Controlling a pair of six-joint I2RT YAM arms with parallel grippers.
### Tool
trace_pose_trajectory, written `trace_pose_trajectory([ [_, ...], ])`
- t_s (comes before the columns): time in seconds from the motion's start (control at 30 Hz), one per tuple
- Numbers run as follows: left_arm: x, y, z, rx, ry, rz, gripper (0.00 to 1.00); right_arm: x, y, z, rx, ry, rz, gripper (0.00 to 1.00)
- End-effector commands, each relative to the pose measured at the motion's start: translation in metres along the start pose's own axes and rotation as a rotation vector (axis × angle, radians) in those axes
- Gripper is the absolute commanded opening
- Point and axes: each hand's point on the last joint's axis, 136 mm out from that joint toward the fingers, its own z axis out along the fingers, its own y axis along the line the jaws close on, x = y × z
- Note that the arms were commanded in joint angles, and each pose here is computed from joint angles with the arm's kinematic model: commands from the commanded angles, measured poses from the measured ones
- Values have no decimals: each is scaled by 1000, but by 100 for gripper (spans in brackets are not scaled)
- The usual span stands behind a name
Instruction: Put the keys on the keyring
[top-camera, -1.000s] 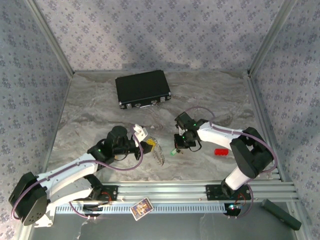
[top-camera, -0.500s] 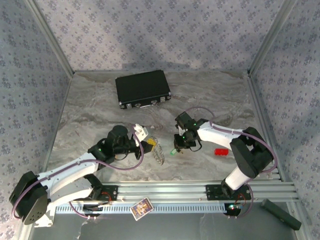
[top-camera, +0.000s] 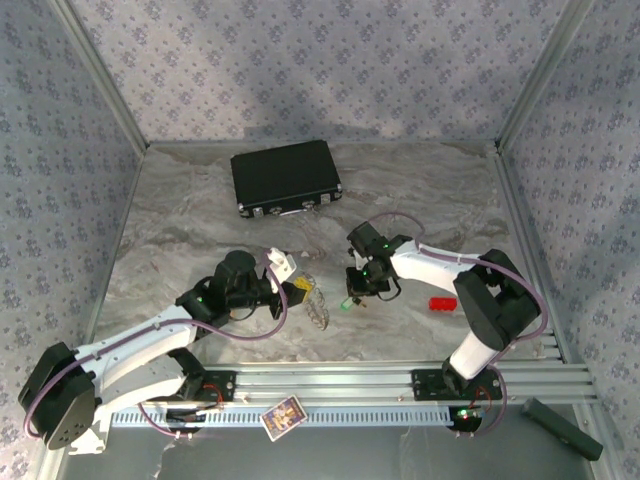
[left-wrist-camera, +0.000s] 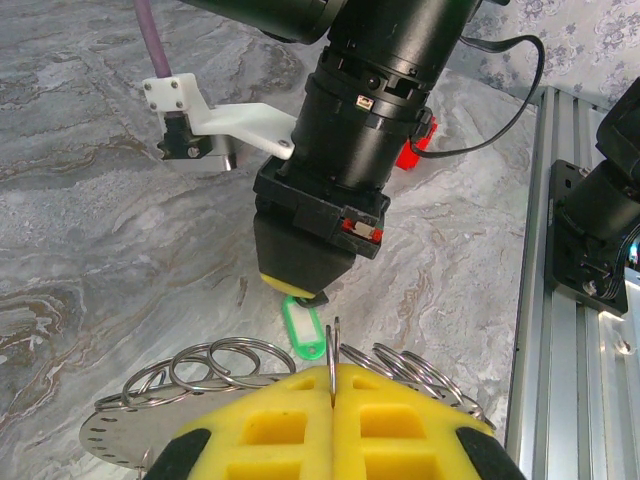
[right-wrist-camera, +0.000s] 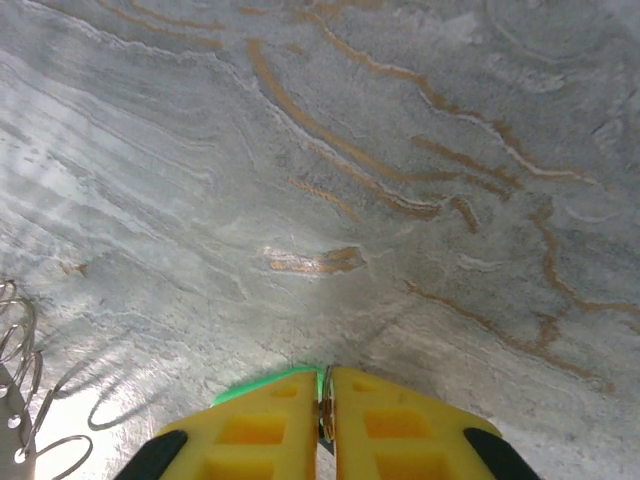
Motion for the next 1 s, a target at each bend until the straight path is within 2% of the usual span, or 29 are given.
trace_pose_trajectory([
  [0.0, -25, -9, -3, 34, -60, 47, 0, -2, -2, -2, 13, 14, -5, 9],
  [0.13, -25, -9, -4, 38, -61, 49, 0, -1, -3, -1, 17, 21, -3, 7],
  [0.33, -25, -10, -4, 40, -62, 51, 0, -1, -4, -1, 21, 26, -4, 12],
  [0.77, -25, -11, -4, 41, -62, 52, 0, 1, -3, 1, 15, 40, -8, 12],
  [0.97, -26, -11, -4, 41, -61, 53, 0, 1, -2, 1, 12, 40, -9, 10],
])
